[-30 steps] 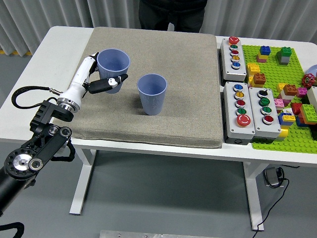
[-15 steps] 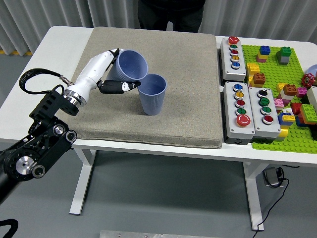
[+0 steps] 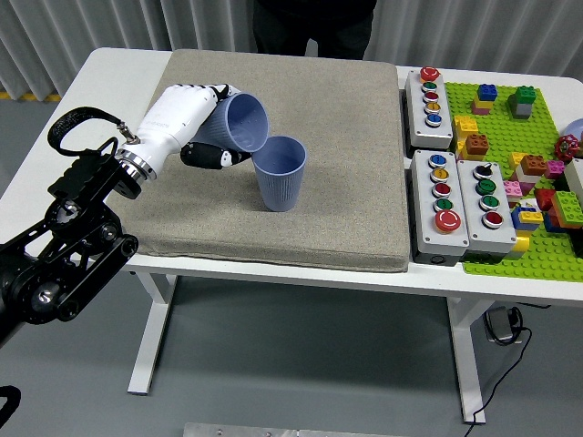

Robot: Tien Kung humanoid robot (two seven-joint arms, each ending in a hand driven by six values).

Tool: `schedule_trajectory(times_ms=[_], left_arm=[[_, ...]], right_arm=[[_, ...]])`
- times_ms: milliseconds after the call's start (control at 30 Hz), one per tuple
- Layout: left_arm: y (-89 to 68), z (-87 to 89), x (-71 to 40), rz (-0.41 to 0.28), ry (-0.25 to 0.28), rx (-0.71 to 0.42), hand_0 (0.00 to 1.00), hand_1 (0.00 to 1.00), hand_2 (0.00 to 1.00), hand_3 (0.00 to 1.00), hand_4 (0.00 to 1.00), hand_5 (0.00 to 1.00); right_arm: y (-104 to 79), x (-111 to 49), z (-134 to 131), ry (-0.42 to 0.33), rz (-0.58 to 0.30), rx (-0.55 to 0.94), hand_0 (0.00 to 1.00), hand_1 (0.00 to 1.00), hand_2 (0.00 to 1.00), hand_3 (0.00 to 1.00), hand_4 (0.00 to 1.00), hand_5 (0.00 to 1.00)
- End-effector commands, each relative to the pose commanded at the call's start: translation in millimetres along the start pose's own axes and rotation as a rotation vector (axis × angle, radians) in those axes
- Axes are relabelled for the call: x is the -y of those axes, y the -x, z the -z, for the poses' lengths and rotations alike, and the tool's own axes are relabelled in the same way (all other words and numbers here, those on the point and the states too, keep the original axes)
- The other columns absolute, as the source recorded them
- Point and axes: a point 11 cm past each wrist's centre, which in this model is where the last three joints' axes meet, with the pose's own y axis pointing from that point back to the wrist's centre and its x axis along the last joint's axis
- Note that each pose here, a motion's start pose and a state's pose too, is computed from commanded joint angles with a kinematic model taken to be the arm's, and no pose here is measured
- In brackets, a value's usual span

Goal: Pick cup pour cup place

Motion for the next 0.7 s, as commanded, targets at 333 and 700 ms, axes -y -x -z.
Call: schedule_trajectory(times_ms=[333, 700], left_arm=[[-3.2, -7.4, 1.6, 0.002, 0.024, 0.056, 0.584, 0.519, 0.533, 0.533, 0.783, 0.113], [-8.8, -16.4, 5.0, 0.02, 0.056, 0.177, 0.583, 0.52, 0.534, 0.533, 0.779, 0.11]], right_arm=[[-0.3, -0.1, 1.1, -0.003, -0.001, 0.002, 0.697, 0.633, 0.594, 0.593, 0.002, 0.249], [-0.6, -0.2, 2.8, -0.006, -0.001, 0.004, 0.697, 0.633, 0.593, 0.593, 0.002, 0.249]])
